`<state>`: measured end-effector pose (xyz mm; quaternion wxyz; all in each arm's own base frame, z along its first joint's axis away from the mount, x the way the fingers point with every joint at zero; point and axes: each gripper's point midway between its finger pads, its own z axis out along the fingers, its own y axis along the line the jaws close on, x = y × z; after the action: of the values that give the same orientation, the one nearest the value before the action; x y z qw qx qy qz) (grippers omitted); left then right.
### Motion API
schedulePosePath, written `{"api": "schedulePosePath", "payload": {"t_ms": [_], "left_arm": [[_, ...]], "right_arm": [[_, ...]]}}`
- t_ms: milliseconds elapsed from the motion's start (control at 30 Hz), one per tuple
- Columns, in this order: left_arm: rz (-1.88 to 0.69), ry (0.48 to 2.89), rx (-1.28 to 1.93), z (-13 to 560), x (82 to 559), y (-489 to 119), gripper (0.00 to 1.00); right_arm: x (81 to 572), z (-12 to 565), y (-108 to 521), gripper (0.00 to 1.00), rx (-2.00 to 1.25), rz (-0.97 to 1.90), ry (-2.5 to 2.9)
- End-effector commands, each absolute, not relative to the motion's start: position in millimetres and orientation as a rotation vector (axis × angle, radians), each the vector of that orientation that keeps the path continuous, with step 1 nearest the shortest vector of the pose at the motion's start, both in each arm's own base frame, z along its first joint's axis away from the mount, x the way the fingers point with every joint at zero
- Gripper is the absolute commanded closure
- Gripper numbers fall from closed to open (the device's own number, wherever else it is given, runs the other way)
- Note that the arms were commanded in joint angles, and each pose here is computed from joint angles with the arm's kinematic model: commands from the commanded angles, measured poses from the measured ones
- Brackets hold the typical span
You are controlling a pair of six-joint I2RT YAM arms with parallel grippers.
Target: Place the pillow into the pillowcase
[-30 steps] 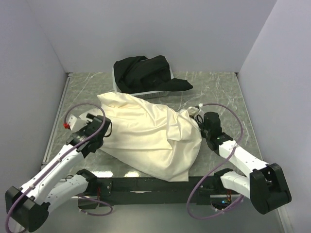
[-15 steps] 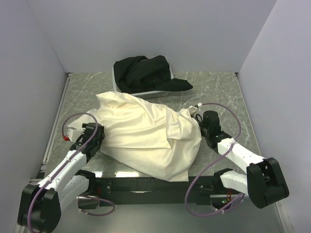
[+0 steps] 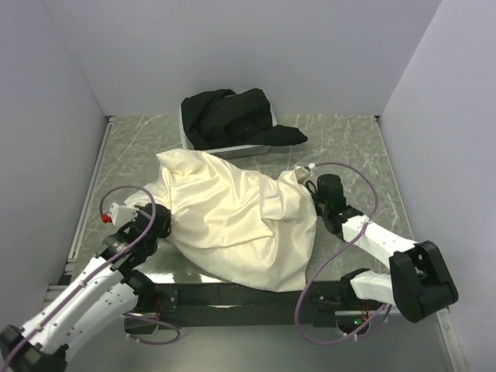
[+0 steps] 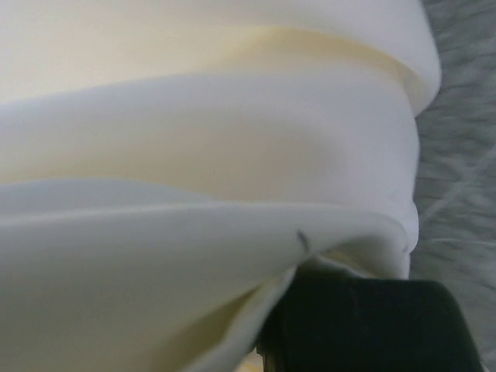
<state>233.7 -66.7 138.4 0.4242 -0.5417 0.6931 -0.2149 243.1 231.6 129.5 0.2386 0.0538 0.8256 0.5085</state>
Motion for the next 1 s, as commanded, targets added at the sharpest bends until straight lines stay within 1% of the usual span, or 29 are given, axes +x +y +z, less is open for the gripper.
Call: {"api": "schedulePosePath", "payload": {"t_ms": [0,67,100,133,200,233,300,333,400,433,467,500,533,567,600,633,667,700,733,800,833,867,967], "left_arm": [[-0.631,1.709,-1.435,192,217,-91,0.99],[-0.539,1.719,-1.423,190,211,-85,0.99],[-0.527,1.706,-1.457,192,212,-85,0.97],[-0.514,1.705,-1.457,192,212,-84,0.78],[-0.515,1.701,-1.42,203,214,-83,0.69],[-0.513,1.691,-1.42,206,214,-81,0.56],[-0.478,1.652,-1.408,217,211,-68,0.39],[-0.469,1.641,-1.403,221,210,-64,0.29],[-0.467,1.586,-1.366,236,215,-57,0.25],[-0.453,1.558,-1.354,242,217,-52,0.22],[-0.442,1.529,-1.357,245,219,-50,0.21],[-0.428,1.484,-1.355,251,224,-45,0.21],[-0.406,1.451,-1.365,255,230,-39,0.21],[-0.333,1.491,-1.29,256,238,-37,0.21],[-0.408,1.499,-1.293,263,253,-50,0.19],[-0.382,1.473,-1.316,265,267,-36,0.17],[-0.328,1.567,-1.247,250,276,-36,0.16],[-0.343,1.591,-1.248,244,284,-35,0.15],[-0.405,1.604,-1.269,242,296,-33,0.14],[-0.391,1.691,-1.234,218,307,-37,0.15],[-0.451,1.723,-1.208,215,314,-47,0.16],[-0.432,1.774,-1.185,201,316,-51,0.16],[-0.451,1.832,-1.174,176,320,-61,0.12]], "right_arm": [[247,194,271,1.0,-0.077,1.431,2.129],[249,185,279,1.0,-0.078,1.429,2.165],[252,184,280,1.0,-0.072,1.44,2.161],[253,179,280,1.0,-0.058,1.435,2.177],[264,162,270,1.0,-0.016,1.359,2.221],[268,157,265,1.0,0.002,1.336,2.229],[276,149,255,1.0,0.034,1.334,2.238],[279,145,253,1.0,0.037,1.331,2.248],[286,136,255,0.99,0.008,1.298,2.29],[289,135,255,0.96,0.008,1.285,2.296],[291,135,255,0.93,0.008,1.276,2.297],[295,132,250,0.79,0.041,1.227,2.303],[297,132,245,0.68,0.059,1.197,2.304],[299,137,242,0.58,0.059,1.174,2.291],[300,133,236,0.42,0.08,1.124,2.31],[302,134,230,0.37,0.098,1.096,2.31],[303,138,225,0.32,0.11,1.068,2.298],[302,135,217,0.26,0.139,1.03,2.319],[305,135,208,0.23,0.172,0.986,2.312],[305,138,190,0.18,0.224,0.965,2.289],[300,146,192,0.17,0.203,1.02,2.265],[298,142,188,0.17,0.213,1.03,2.264],[291,132,177,0.17,0.23,0.968,2.297]]}}
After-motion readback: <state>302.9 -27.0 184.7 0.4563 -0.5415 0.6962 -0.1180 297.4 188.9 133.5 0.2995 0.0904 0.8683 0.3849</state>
